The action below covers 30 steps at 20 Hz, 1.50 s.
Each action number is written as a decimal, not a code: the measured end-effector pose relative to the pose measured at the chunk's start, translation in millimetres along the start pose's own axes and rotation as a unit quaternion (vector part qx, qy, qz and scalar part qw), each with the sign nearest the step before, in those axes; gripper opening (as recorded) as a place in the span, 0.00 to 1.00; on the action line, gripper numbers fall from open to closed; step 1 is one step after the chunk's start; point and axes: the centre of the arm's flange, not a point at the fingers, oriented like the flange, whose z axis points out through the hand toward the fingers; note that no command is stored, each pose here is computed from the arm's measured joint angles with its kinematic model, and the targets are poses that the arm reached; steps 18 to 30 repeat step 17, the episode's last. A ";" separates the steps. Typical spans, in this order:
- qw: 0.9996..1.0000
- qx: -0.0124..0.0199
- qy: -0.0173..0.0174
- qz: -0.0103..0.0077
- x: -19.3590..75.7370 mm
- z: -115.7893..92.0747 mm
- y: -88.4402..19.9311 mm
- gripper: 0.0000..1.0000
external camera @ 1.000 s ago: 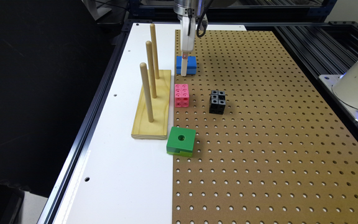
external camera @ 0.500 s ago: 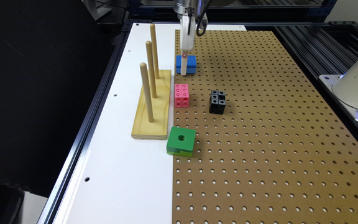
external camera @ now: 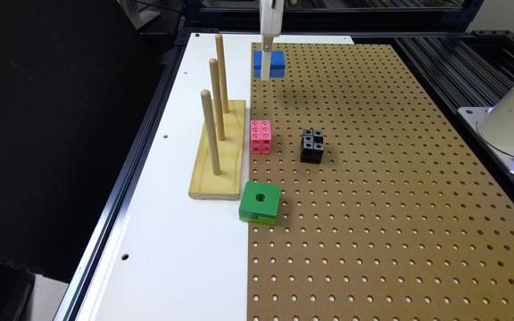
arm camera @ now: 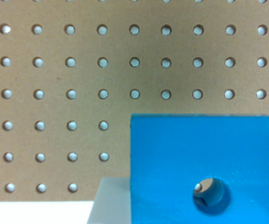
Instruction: Pick up blue block.
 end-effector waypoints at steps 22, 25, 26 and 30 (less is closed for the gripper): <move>1.000 -0.005 0.006 -0.003 -7.8 -57.9 0.4 0.00; 1.000 -0.005 0.006 -0.003 -7.8 -57.9 0.4 0.00; 1.000 -0.005 0.006 -0.003 -7.8 -57.9 0.4 0.00; 1.000 -0.005 0.006 -0.003 -7.8 -57.9 0.4 0.00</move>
